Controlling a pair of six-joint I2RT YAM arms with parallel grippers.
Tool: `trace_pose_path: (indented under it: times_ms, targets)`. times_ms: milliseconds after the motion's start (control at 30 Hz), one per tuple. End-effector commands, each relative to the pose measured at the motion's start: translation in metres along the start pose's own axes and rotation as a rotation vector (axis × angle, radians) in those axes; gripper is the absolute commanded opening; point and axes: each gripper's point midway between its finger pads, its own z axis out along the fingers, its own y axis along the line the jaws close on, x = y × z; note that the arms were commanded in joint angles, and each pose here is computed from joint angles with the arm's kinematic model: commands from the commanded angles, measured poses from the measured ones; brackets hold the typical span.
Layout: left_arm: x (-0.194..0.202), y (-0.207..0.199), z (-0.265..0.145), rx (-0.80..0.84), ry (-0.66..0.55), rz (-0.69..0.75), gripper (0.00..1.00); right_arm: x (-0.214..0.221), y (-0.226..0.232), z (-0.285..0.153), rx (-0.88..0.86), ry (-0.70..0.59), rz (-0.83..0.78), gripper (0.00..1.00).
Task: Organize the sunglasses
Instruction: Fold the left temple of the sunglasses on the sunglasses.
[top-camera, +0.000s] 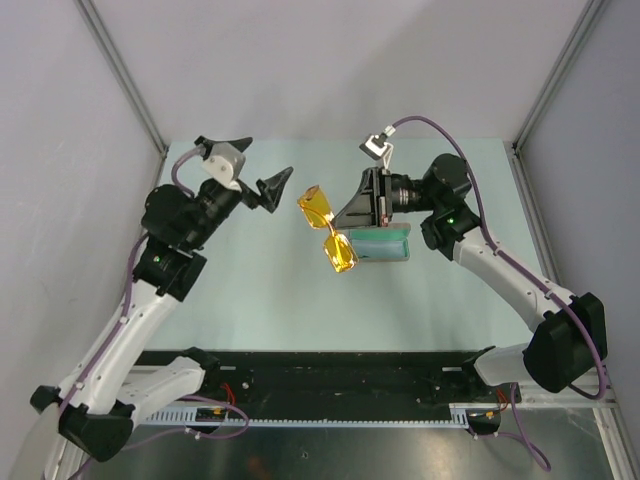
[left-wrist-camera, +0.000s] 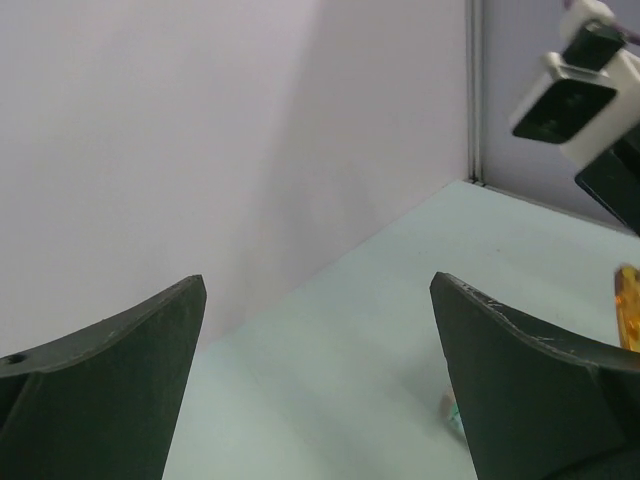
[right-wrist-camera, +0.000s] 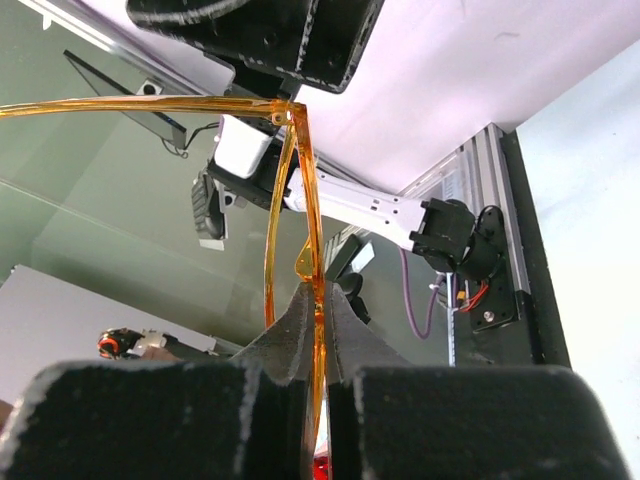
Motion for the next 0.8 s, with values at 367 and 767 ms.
trace_pose_path:
  times_ms: [367,767]
  targets:
    - [-0.068,-0.011,-0.004,0.046,-0.203,-0.355,1.0,-0.015,-0.049,0.001,0.134,-0.074,-0.021,0.0]
    - [-0.063,-0.066,-0.005,0.366,-0.196,-0.366,1.0,-0.015,-0.055,0.003,0.139,-0.072,-0.028,0.0]
